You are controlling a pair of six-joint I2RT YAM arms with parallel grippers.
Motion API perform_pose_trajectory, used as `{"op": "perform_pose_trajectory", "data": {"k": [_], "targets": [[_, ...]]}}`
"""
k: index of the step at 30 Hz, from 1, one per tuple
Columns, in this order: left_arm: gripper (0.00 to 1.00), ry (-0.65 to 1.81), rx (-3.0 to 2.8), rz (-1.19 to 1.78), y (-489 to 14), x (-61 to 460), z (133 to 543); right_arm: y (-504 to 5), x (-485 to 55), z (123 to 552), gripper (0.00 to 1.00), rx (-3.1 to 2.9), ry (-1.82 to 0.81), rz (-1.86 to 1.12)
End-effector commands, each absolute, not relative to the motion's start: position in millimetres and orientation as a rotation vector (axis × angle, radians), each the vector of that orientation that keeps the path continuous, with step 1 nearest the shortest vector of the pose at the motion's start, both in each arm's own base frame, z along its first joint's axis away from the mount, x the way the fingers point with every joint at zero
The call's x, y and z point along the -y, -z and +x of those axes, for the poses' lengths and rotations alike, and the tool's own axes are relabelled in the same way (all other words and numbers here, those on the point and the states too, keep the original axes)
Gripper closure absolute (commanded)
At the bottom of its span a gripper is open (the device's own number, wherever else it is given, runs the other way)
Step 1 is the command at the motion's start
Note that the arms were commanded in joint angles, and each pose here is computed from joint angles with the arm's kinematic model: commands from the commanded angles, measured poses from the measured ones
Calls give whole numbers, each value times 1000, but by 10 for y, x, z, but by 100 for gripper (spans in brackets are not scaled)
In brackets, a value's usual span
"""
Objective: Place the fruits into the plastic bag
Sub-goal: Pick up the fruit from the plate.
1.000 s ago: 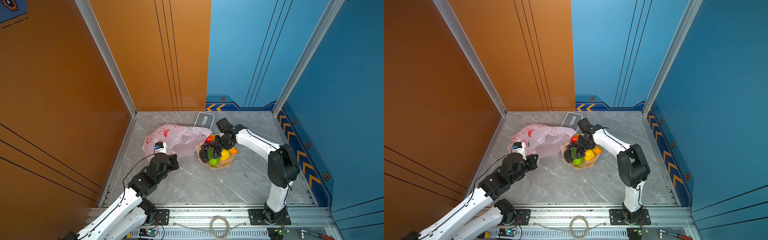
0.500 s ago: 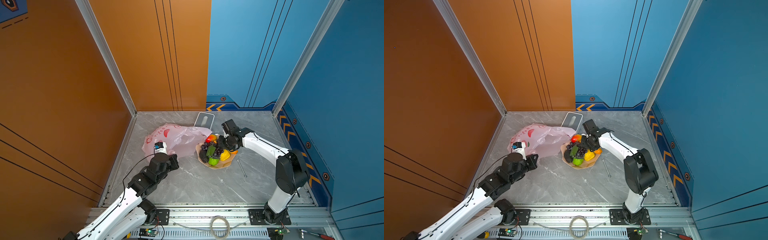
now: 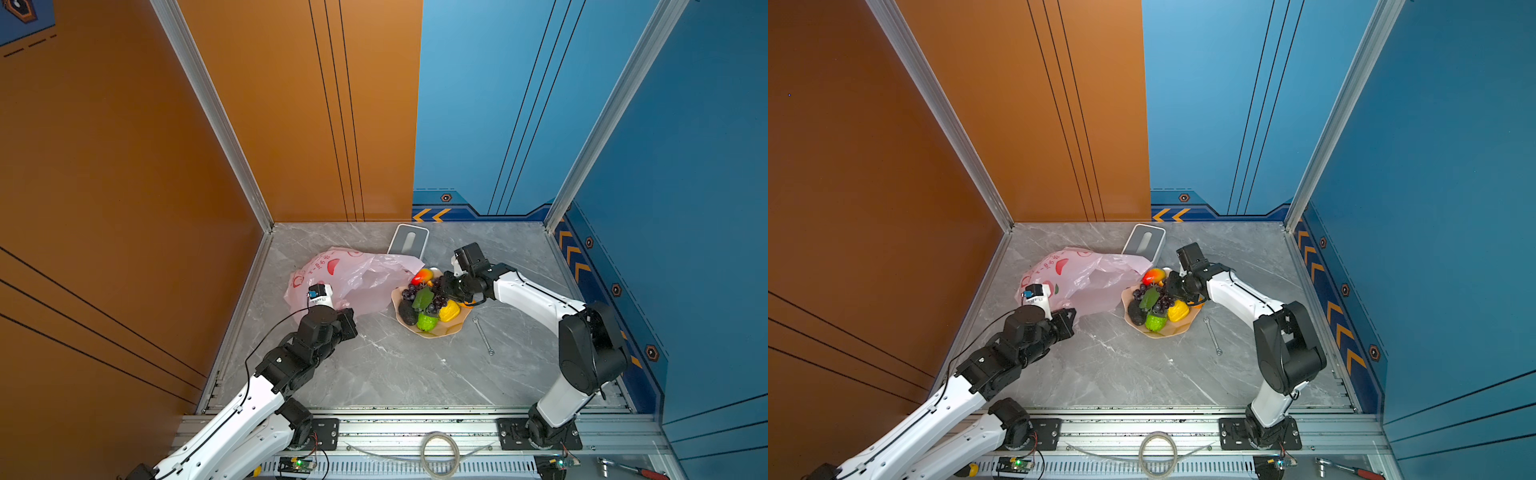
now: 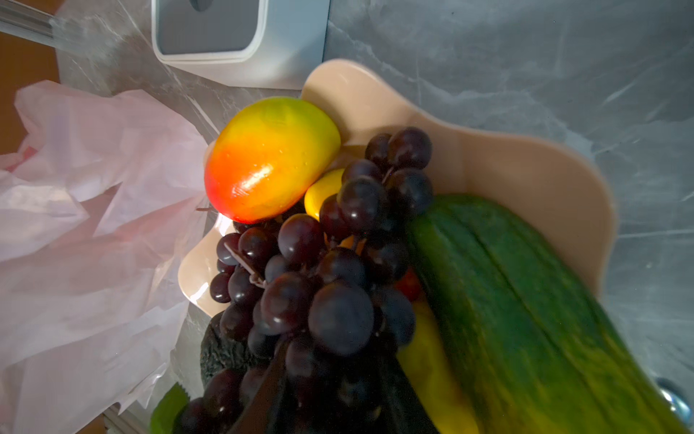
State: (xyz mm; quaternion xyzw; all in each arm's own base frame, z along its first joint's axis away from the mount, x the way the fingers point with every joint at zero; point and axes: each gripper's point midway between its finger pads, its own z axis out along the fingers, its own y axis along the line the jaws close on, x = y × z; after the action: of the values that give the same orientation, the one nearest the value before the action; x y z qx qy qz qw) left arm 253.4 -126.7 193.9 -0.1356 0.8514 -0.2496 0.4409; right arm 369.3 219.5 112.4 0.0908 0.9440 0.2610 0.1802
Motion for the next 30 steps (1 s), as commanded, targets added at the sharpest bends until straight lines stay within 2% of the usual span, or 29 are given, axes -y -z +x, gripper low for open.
{"op": "perform_pose_trajectory", "data": {"k": [1, 10, 21, 30], "targets": [[100, 640, -2102, -352, -1998, 1255, 2528, -1291, -2212, 3741, 70, -2580, -866, 293], [100, 652, -2101, -360, -1991, 1265, 2531, -1380, -2189, 3782, 71, -2451, -1087, 360], [100, 662, -2103, -371, -1965, 1275, 2540, -1566, -2210, 3795, 72, -2339, -1210, 332], [100, 662, -2105, -373, -1956, 1272, 2540, -1626, -2172, 3799, 79, -2284, -1256, 343]]}}
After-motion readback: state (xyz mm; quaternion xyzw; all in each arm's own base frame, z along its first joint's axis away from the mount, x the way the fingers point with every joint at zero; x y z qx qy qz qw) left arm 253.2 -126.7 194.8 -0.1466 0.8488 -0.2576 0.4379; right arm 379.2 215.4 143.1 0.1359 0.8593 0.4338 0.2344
